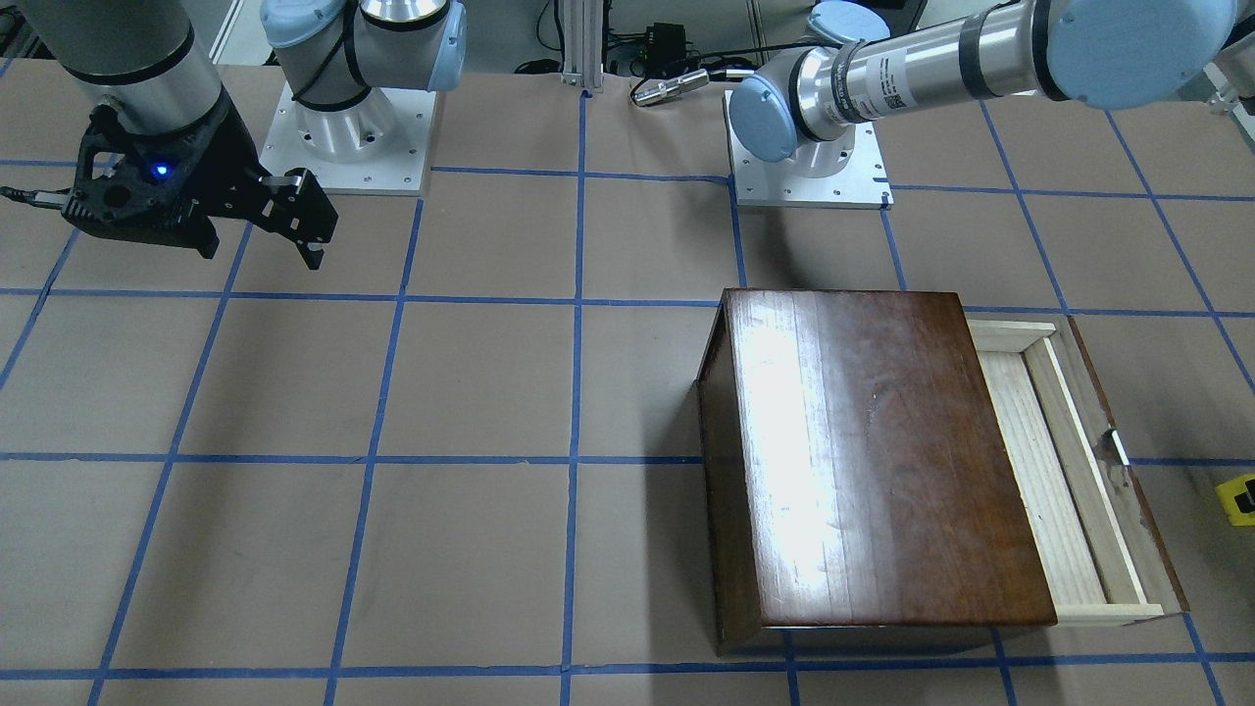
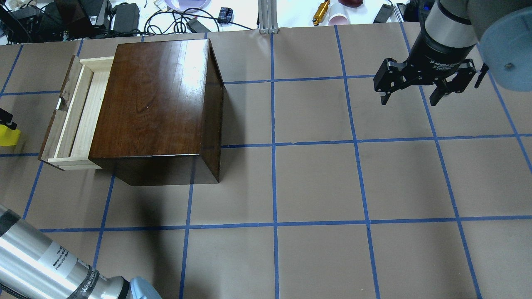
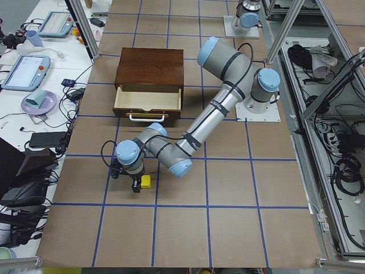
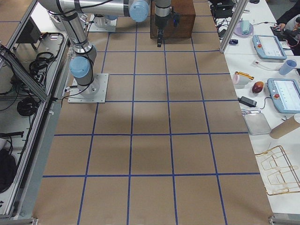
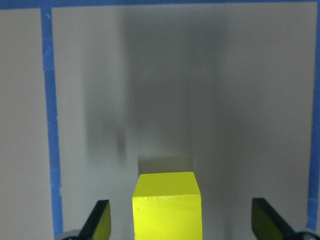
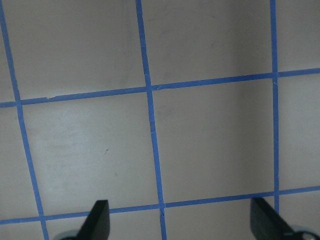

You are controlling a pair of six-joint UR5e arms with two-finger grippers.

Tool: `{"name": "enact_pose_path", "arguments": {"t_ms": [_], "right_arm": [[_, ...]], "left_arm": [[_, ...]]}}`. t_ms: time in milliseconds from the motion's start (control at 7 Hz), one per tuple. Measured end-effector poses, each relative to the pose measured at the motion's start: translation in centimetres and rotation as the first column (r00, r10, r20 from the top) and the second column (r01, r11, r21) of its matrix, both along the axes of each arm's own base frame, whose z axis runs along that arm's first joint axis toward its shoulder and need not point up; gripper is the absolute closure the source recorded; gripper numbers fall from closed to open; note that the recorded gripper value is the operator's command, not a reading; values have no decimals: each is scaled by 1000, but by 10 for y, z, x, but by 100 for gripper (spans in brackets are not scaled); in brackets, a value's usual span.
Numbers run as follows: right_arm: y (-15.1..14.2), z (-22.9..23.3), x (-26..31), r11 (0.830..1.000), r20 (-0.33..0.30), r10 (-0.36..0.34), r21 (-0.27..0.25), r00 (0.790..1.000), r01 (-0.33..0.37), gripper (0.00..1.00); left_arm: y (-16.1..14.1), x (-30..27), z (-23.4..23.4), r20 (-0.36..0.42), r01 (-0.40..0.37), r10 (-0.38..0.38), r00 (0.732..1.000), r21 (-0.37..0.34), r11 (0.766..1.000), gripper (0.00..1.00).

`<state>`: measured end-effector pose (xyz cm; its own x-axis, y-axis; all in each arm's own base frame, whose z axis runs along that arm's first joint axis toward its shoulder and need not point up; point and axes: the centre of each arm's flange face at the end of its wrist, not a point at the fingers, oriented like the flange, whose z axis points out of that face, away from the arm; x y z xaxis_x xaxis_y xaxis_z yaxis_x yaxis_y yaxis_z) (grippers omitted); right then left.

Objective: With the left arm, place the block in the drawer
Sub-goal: 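Grasp the yellow cube with the left gripper and lift it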

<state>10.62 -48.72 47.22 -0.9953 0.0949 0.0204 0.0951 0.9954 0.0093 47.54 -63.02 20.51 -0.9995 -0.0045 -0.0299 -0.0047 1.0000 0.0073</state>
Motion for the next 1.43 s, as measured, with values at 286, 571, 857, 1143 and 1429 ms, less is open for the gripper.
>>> {"name": "enact_pose_path", "arguments": {"t_ms": [286, 571, 857, 1143, 1429], "right_arm": [[0, 0, 0, 1000, 0, 0, 1, 1000, 0, 0], [0, 0, 0, 1000, 0, 0, 0, 1000, 0, 0], [0, 0, 0, 1000, 0, 0, 0, 1000, 0, 0], [0, 0, 0, 1000, 0, 0, 0, 1000, 0, 0], [0, 0, 0, 1000, 0, 0, 0, 1000, 0, 0]], "left_arm": [[0, 1, -12, -3, 2, -2, 1000, 20, 1000, 87], [0, 2, -17, -5, 9, -9, 1000, 25, 1000, 100], [0, 1, -5, 2, 20, -20, 1000, 17, 1000, 100], [2, -8, 33, 7, 27, -27, 1000, 2, 1000, 100], [-4, -48, 101, 17, 66, -65, 998, -13, 998, 100]]}}
